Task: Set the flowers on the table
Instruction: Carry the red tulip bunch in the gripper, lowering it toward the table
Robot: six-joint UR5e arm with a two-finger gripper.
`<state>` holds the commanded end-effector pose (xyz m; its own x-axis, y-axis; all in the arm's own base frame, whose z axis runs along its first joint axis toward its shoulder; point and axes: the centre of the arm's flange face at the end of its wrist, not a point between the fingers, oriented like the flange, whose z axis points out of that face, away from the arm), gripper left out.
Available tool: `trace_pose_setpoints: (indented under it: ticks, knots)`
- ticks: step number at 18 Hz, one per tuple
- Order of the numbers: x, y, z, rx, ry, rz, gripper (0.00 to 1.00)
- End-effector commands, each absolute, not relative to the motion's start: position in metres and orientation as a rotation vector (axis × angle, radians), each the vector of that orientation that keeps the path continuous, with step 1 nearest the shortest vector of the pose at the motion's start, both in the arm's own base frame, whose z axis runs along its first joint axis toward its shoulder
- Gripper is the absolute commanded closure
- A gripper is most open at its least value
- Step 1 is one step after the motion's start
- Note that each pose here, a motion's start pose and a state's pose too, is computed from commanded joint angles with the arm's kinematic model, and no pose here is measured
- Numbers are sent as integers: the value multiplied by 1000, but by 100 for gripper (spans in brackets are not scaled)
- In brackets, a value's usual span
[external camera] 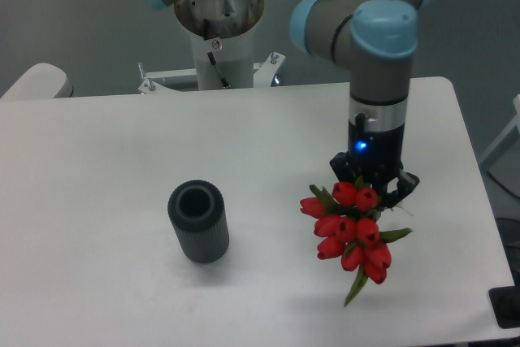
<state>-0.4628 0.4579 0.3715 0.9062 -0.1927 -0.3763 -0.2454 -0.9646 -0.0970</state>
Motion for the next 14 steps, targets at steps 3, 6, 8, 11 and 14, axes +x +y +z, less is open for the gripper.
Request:
trace_pose_setpoints:
  ticks: [3, 6, 8, 11, 14]
  knots:
    - [-456, 450, 347, -3028, 328, 560, 76]
    - [-450, 442, 327, -3095, 307, 544, 75]
    - [-452, 439, 309, -3139, 210, 530, 76]
    - [-456, 439, 293, -3166, 98, 514, 75]
    - [-463, 444, 277, -3167, -71, 490, 75]
